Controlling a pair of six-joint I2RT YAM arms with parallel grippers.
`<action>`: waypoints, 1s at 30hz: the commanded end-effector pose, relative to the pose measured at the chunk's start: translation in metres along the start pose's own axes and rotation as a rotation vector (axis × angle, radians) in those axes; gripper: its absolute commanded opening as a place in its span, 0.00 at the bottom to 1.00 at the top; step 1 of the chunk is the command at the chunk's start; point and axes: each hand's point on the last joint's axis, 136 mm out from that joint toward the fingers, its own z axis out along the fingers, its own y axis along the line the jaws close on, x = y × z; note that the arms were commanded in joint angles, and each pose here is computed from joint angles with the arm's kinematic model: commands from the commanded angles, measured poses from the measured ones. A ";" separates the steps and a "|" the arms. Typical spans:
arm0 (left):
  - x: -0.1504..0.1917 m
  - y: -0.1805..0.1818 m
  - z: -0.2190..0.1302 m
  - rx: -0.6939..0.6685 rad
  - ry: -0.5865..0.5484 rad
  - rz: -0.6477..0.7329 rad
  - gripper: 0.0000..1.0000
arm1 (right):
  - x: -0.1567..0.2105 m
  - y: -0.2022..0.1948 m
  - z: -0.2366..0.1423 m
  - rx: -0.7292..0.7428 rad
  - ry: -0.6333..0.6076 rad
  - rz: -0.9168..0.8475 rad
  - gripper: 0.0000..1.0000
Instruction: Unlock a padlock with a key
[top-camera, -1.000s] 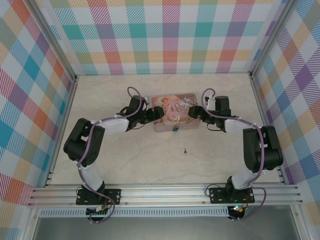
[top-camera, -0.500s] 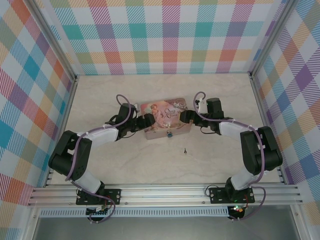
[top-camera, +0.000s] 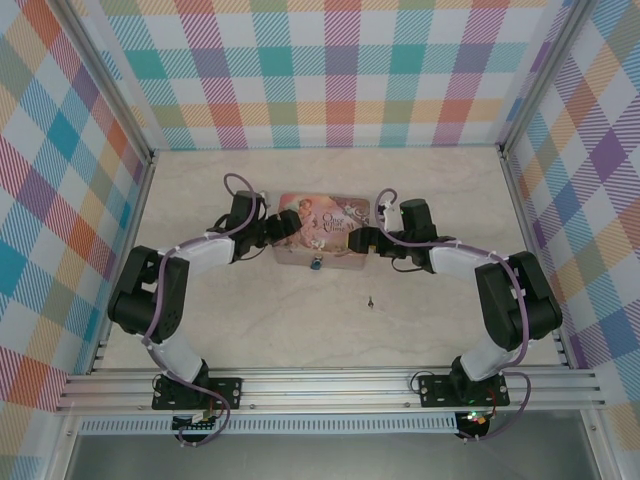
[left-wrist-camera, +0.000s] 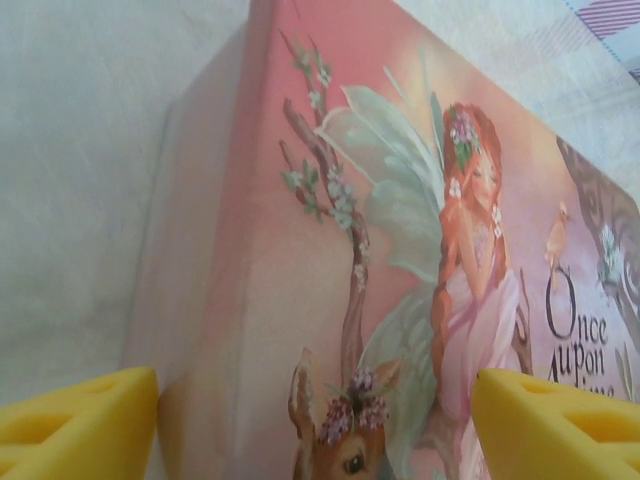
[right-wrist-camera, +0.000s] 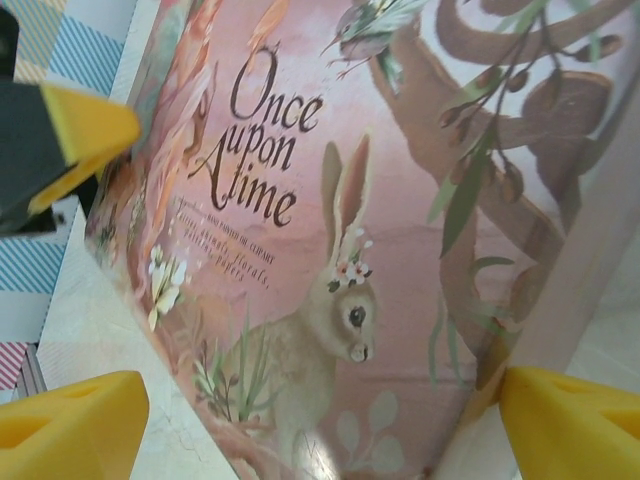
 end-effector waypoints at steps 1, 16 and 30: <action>-0.008 -0.027 0.006 0.099 0.021 0.051 0.82 | 0.009 0.021 -0.005 -0.044 0.020 -0.056 0.91; -0.032 0.005 -0.082 -0.037 -0.171 0.085 1.00 | 0.075 -0.013 -0.064 0.394 0.160 -0.034 0.81; 0.003 0.025 -0.126 -0.062 -0.230 0.023 1.00 | 0.145 -0.038 -0.029 0.554 0.398 -0.050 0.58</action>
